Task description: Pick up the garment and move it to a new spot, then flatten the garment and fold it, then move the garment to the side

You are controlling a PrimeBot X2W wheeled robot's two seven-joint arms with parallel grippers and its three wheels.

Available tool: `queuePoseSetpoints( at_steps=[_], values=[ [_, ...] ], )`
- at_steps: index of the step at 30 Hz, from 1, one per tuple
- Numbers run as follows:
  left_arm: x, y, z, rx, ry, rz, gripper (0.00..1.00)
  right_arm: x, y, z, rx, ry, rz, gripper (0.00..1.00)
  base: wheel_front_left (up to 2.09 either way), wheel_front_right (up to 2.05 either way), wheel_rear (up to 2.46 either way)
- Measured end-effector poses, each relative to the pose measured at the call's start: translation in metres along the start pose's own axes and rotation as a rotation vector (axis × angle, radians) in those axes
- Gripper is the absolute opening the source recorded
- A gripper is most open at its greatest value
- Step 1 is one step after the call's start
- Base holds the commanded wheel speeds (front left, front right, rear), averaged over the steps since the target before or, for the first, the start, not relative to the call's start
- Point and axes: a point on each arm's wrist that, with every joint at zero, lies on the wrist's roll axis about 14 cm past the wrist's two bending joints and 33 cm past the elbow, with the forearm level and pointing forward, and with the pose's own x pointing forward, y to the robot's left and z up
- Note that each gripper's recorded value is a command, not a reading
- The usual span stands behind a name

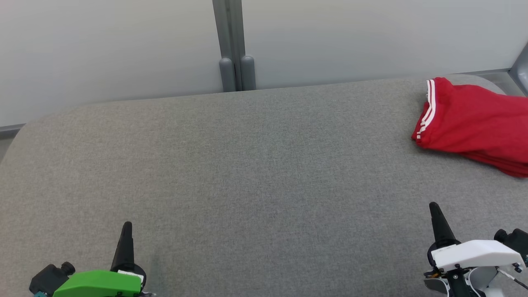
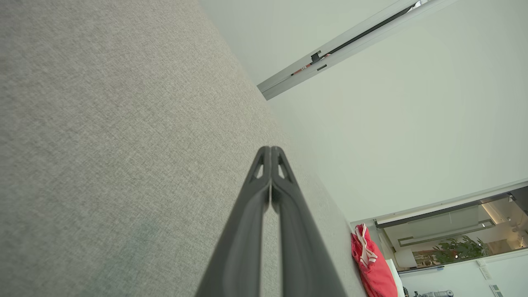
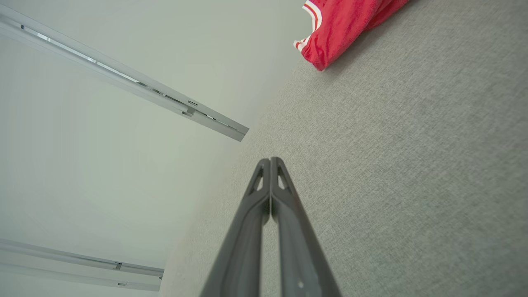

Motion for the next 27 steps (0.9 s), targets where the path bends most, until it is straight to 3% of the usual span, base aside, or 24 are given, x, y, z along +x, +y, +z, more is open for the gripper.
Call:
queuePoseSetpoints(
  at_steps=[27],
  values=[
    [0.011, -0.010, 0.018, -0.247, -0.022, -0.029, 0.00, 0.013, 0.013, 0.002, 0.294, 0.018, 0.034, 0.00, 0.00, 0.00, 0.00]
  ],
)
